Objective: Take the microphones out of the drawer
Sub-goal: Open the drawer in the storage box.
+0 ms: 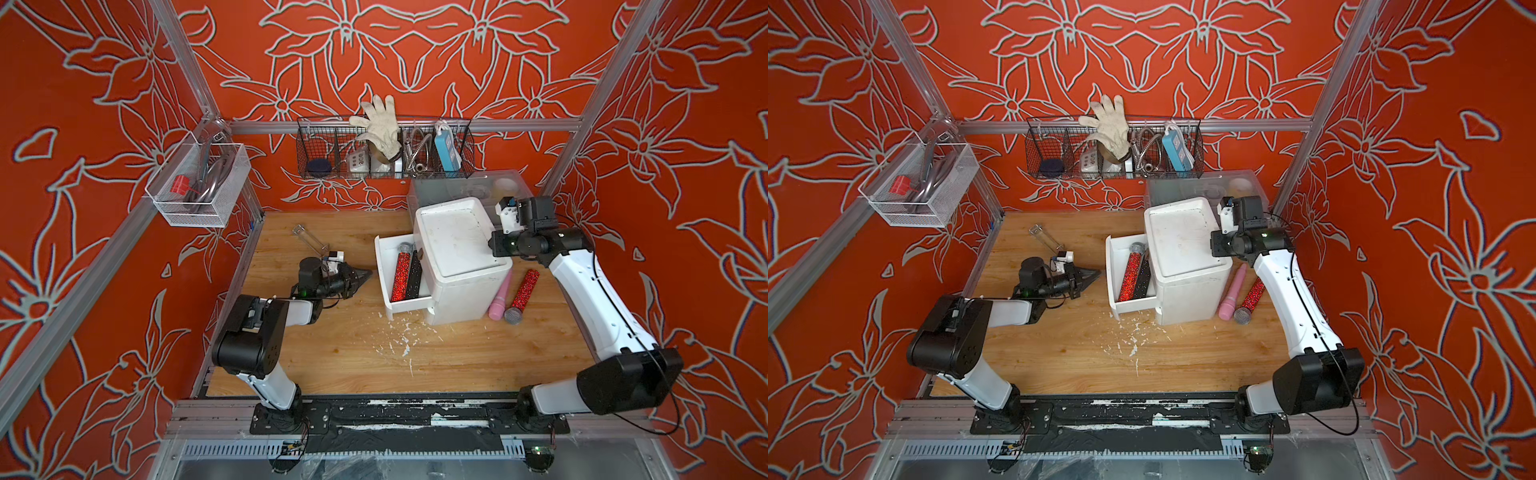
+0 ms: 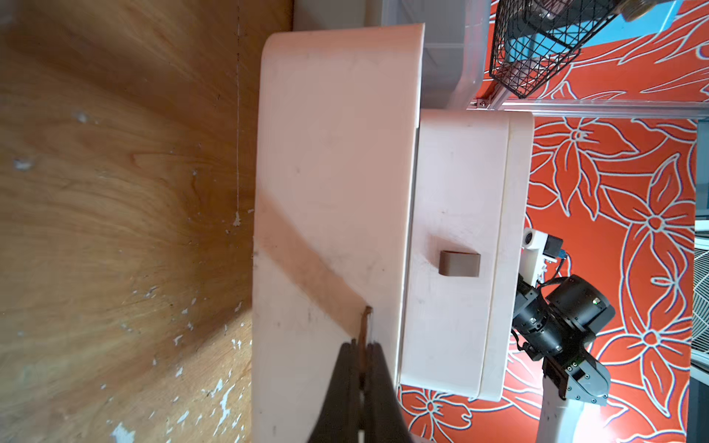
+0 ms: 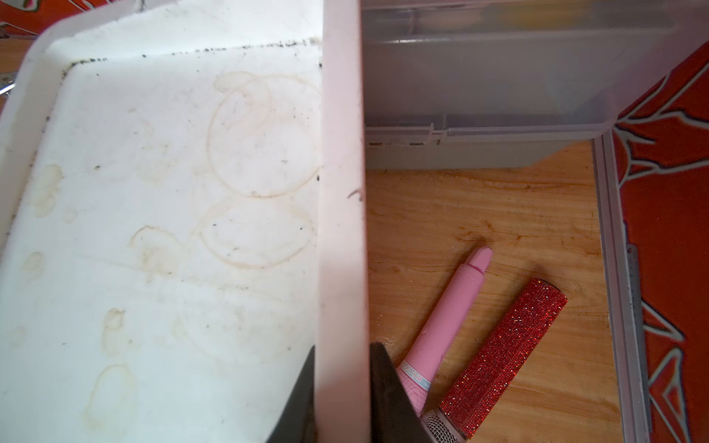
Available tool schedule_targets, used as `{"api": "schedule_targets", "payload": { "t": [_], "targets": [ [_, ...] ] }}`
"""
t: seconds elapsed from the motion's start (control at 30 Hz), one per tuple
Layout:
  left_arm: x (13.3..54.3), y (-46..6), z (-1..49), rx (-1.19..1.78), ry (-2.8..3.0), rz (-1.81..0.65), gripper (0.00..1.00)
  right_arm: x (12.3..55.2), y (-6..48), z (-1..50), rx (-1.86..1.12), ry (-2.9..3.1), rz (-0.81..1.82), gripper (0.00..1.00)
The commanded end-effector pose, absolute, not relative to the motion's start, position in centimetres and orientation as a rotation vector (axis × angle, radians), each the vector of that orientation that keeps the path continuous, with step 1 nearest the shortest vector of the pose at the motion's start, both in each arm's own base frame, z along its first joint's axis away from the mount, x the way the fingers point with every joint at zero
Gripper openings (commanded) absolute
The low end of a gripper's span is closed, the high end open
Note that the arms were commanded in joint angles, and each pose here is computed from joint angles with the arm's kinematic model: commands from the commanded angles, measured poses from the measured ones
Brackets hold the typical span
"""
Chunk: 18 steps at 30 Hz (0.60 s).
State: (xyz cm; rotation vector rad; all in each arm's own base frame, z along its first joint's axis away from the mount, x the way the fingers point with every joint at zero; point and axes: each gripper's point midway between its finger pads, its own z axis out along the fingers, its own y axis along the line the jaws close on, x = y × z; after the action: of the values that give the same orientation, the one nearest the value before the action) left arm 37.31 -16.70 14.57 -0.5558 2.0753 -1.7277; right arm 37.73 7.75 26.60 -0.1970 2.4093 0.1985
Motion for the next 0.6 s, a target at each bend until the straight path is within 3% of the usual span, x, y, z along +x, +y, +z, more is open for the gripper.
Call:
{"api": "schedule_targets", "payload": {
  "t": [0.0,0.23,0.3,0.37,0.4,0.47,0.57],
  "targets": [
    [37.4,-14.6,14.4,-0.582,2.055,-1.656,0.00,38.0,8.4,25.8,-0.124,2.447,0.266,0.04],
    [37.2,-14.0,14.2,-0.608,2.057,-1.656,0.00,37.9,8.2,25.7,-0.127,2.454,0.251,0.04],
    [37.3,-14.1,14.4,-0.600,2.064,-1.657,0.10,37.9,8.2,25.5,-0.126,2.459,0.253,0.04],
    [37.3,-14.2,14.6,-0.592,2.069,-1.656,0.28,37.9,8.3,25.6,-0.126,2.457,0.259,0.04],
    [37.3,-14.1,14.8,-0.593,2.072,-1.653,0.37,37.9,8.4,25.6,-0.125,2.458,0.262,0.09],
    [37.2,-14.1,15.1,-0.580,2.080,-1.643,0.48,38.1,8.4,26.1,-0.129,2.451,0.261,0.28],
    [36.8,-14.1,15.7,-0.557,2.104,-1.616,0.59,38.4,8.4,26.9,-0.140,2.452,0.254,0.47]
  ]
}}
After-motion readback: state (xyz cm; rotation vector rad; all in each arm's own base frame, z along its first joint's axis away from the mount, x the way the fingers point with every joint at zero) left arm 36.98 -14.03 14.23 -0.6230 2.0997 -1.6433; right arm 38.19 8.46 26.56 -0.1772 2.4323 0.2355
